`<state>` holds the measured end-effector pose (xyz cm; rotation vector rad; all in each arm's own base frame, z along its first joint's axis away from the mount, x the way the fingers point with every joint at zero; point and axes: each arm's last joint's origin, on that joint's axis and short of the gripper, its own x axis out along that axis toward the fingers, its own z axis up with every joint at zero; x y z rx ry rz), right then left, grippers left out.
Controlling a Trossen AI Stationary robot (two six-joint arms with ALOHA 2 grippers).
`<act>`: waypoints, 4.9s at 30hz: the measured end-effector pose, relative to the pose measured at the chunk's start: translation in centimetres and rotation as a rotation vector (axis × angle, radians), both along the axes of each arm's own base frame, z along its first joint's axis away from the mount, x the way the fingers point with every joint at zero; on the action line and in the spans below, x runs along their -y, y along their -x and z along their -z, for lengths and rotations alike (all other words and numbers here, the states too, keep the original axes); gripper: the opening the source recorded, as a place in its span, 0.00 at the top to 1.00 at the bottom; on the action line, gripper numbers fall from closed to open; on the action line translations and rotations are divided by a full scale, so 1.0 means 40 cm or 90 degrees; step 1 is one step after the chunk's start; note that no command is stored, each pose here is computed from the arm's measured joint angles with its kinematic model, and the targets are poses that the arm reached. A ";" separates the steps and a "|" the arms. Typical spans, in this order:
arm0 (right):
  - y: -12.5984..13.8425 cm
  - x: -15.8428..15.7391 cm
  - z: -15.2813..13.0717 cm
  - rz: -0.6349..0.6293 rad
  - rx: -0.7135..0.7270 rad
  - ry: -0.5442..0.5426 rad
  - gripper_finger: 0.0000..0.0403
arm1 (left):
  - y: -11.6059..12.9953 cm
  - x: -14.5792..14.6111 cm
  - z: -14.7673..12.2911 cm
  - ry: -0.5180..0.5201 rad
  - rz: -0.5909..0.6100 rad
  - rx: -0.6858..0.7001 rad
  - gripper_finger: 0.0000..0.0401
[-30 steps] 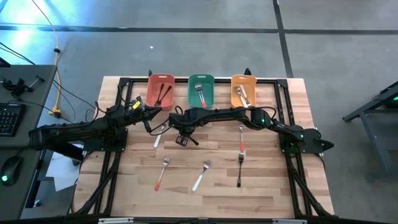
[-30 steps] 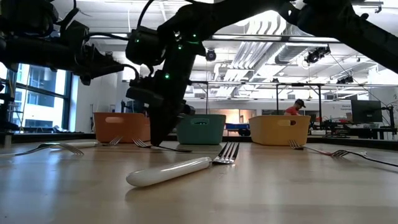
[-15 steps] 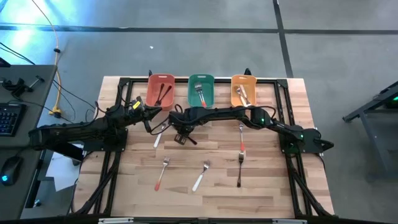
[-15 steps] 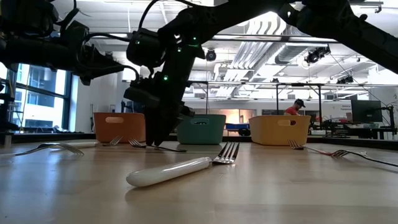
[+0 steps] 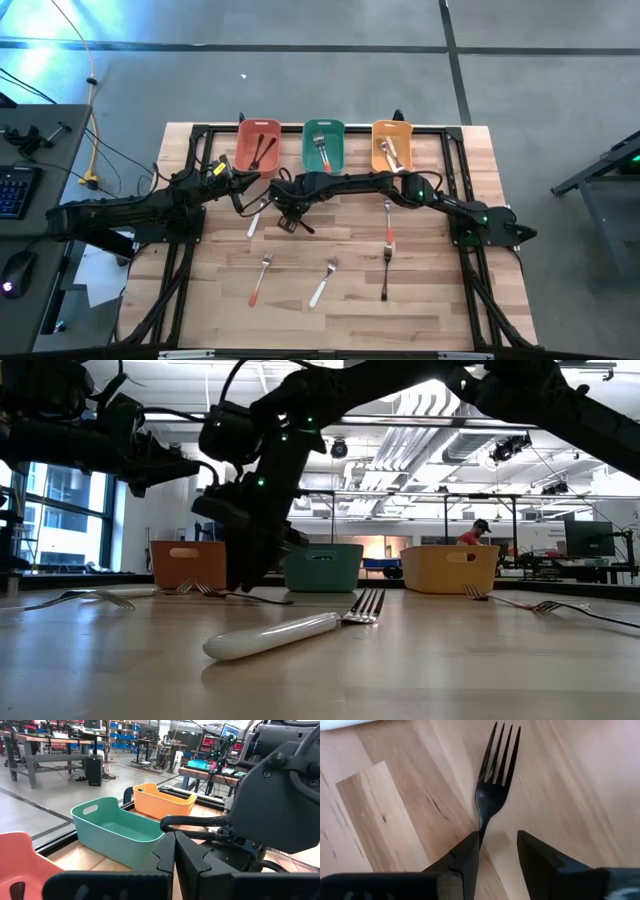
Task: Sort silverware by color (type)
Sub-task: Put the top black fork into the orange bin, then put the top orange fork into the green bin
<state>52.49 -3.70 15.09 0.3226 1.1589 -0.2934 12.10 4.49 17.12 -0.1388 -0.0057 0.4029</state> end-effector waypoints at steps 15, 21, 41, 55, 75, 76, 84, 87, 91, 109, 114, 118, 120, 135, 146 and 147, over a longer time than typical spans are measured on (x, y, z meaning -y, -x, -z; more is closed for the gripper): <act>-0.001 -0.019 0.030 -0.008 0.013 0.019 0.77 | 0.000 0.000 0.000 0.001 0.000 0.000 1.00; -0.001 -0.007 0.033 -0.035 0.019 0.025 0.96 | 0.000 0.000 0.000 0.001 0.000 0.000 1.00; -0.017 0.073 -0.065 -0.042 0.149 -0.001 1.00 | 0.000 0.000 0.001 0.000 0.000 0.000 1.00; -0.021 0.230 -0.200 0.082 0.381 -0.020 1.00 | 0.004 0.001 -0.005 -0.004 0.000 0.013 1.00; -0.054 0.419 -0.068 0.282 0.566 -0.103 1.00 | 0.007 0.002 -0.011 -0.004 -0.002 0.028 1.00; -0.054 0.419 -0.064 0.283 0.561 -0.103 1.00 | 0.007 0.002 -0.011 -0.004 -0.002 0.028 1.00; -0.051 0.424 -0.061 0.272 0.552 -0.073 0.97 | 0.007 0.002 -0.011 -0.004 -0.002 0.028 1.00; -0.048 0.425 -0.056 0.261 0.534 -0.059 0.91 | 0.007 0.003 -0.011 -0.004 -0.002 0.028 1.00; -0.046 0.423 -0.050 0.216 0.510 -0.028 0.81 | 0.007 0.003 -0.011 -0.004 -0.002 0.028 1.00; 0.070 0.282 -0.274 -0.051 0.354 0.240 0.99 | 0.007 0.004 -0.002 0.001 0.006 0.004 1.00; 0.153 0.215 -0.172 -0.021 0.461 0.233 1.00 | 0.006 0.005 0.001 0.002 0.017 -0.006 1.00; 0.268 0.149 -0.147 0.018 0.541 0.219 1.00 | 0.006 0.005 0.004 0.003 0.019 -0.013 1.00; 0.324 0.116 -0.144 0.044 0.553 0.216 1.00 | 0.006 0.006 0.004 0.003 0.026 -0.014 1.00; 0.644 -0.094 -0.154 0.107 0.409 0.185 1.00 | -0.010 0.028 0.020 -0.004 0.105 -0.055 1.00; 0.731 -0.183 -0.115 0.201 0.262 0.130 1.00 | -0.022 0.029 0.043 -0.001 0.073 -0.112 1.00; 0.738 -0.183 -0.109 0.221 0.248 0.123 0.99 | -0.022 0.029 0.046 0.010 0.071 -0.115 1.00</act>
